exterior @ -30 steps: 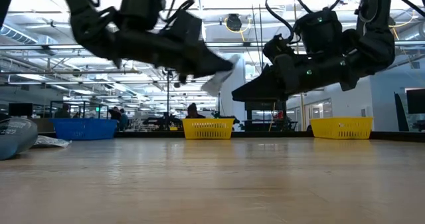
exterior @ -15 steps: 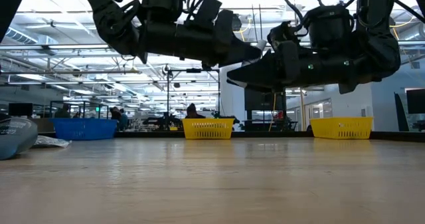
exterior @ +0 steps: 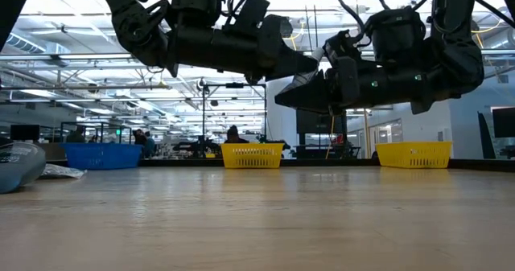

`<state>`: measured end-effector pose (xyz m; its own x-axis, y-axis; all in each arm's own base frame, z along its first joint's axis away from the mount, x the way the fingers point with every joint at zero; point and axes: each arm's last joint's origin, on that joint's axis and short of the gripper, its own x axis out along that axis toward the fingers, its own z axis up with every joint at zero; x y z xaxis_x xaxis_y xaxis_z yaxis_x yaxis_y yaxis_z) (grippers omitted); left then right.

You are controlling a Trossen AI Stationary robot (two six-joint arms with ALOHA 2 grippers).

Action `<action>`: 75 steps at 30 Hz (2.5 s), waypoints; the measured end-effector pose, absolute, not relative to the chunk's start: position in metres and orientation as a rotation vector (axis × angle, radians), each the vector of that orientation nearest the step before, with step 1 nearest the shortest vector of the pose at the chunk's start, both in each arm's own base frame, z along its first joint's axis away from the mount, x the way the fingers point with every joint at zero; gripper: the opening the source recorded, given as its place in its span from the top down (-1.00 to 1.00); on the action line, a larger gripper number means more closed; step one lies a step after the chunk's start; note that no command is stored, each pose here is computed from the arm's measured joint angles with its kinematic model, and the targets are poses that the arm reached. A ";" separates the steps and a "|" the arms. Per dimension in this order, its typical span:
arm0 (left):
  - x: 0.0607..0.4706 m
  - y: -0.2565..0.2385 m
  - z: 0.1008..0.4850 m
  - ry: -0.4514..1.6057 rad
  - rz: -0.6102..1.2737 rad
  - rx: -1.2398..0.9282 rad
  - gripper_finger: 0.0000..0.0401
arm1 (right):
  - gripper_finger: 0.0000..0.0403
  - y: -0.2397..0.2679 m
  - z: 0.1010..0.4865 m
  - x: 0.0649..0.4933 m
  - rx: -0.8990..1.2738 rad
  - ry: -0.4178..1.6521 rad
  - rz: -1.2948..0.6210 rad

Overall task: Pick & Place Travel size toiletries
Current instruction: Put the toothpaste into the bottom blue bin

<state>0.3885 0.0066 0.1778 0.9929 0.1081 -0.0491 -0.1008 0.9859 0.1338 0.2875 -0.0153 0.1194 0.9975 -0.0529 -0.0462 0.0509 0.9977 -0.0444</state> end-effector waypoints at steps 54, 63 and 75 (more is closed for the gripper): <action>0.332 -0.038 0.127 0.305 0.151 0.013 -0.26 | 1.00 0.140 0.237 0.151 1.107 1.746 -0.323; 0.333 -0.044 0.129 0.279 0.132 0.027 -0.26 | 1.00 0.196 0.221 0.122 1.282 1.864 -0.344; 0.334 -0.038 0.130 0.267 0.148 0.029 -0.26 | 0.91 0.191 0.180 0.111 1.319 1.973 -0.412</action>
<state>0.3337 -0.0378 0.1305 0.9537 0.1500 -0.2606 -0.1424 0.9887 0.0480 0.1107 0.1908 0.1803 -0.2207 0.6675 -0.7112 0.8962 0.4265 0.1222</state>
